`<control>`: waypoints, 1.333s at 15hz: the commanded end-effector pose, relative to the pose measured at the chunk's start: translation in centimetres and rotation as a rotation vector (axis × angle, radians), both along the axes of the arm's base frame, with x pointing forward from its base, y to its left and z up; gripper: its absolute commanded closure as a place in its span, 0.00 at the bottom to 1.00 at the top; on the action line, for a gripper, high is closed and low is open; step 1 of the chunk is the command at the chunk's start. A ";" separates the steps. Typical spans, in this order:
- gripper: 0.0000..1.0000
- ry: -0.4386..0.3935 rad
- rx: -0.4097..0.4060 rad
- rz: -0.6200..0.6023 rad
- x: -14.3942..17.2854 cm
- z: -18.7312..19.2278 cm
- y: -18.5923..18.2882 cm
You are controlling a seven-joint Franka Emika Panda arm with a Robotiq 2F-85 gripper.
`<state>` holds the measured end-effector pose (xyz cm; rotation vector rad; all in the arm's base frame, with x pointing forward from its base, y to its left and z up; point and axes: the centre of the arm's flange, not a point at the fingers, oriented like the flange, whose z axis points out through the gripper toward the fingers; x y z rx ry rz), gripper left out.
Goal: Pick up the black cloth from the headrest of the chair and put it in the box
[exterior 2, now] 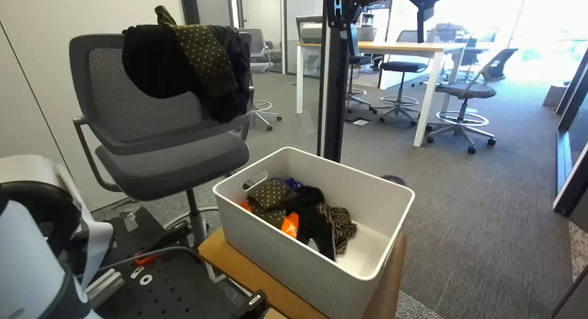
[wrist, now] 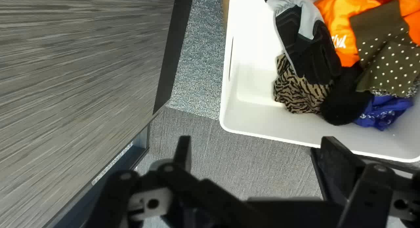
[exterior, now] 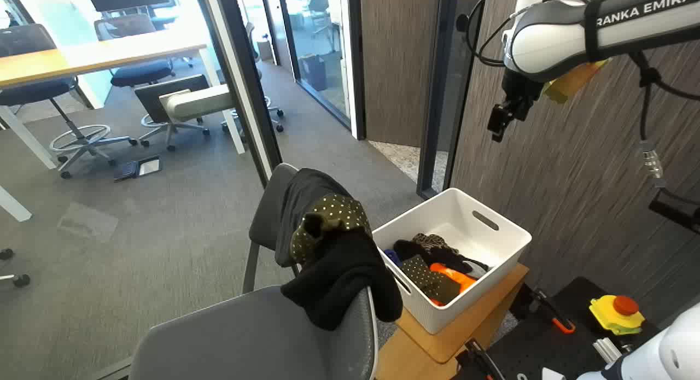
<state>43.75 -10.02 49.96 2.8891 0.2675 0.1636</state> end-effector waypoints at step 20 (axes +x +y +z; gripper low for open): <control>0.00 0.332 0.459 -0.411 1.6 -10.2 10.8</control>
